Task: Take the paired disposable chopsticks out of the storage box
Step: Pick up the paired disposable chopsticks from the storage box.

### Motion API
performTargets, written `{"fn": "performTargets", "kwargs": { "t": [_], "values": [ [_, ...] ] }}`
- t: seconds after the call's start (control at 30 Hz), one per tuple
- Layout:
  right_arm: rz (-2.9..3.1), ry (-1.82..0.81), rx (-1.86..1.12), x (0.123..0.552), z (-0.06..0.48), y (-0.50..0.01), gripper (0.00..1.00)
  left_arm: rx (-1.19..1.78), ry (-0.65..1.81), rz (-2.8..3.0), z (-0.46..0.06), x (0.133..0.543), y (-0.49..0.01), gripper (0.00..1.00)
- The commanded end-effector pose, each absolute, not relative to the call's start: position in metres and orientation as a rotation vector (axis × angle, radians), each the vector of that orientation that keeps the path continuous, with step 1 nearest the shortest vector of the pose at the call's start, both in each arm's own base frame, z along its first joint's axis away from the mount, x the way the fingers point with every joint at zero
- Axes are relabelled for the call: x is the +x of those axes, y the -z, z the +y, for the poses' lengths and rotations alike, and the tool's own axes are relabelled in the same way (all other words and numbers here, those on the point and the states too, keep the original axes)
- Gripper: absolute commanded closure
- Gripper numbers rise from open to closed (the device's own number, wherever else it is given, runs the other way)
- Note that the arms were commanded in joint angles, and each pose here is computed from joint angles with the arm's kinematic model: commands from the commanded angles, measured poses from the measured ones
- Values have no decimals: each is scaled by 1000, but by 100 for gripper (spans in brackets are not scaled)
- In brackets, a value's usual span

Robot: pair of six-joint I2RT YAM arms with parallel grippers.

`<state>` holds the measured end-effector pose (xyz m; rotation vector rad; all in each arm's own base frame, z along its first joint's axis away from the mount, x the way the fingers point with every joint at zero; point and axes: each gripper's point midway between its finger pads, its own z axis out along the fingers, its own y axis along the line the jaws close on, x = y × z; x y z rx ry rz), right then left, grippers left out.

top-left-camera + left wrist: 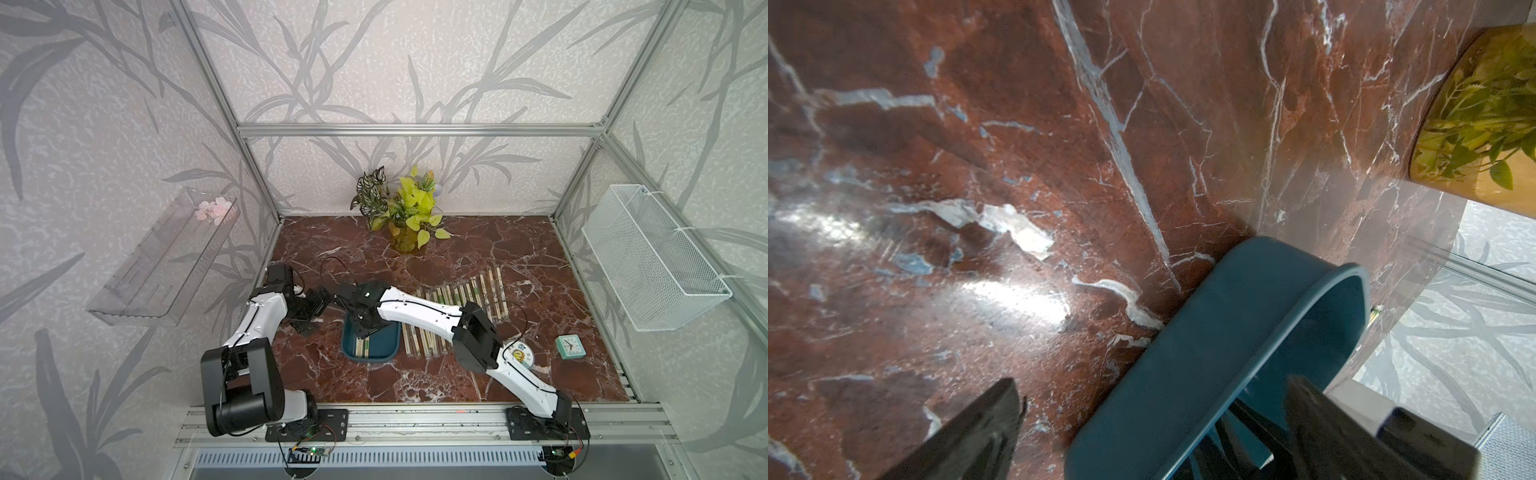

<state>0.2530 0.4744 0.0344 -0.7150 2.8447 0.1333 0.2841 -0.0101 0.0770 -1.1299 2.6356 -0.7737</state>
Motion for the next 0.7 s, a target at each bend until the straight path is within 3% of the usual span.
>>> {"fn": "performTargets", "kwargs": {
  "t": [0.0,0.4,0.67],
  "values": [
    [2861,-58,-732,255,467,-27,57,-1115,789,2641,-12,279,-79,0],
    [2887,114,-667,269,436,-17,60,-1113,791,2635,-11,279,-82,0],
    [2930,-10,-640,276,444,-12,62,-1114,798,2638,-12,278,-79,0]
  ]
}}
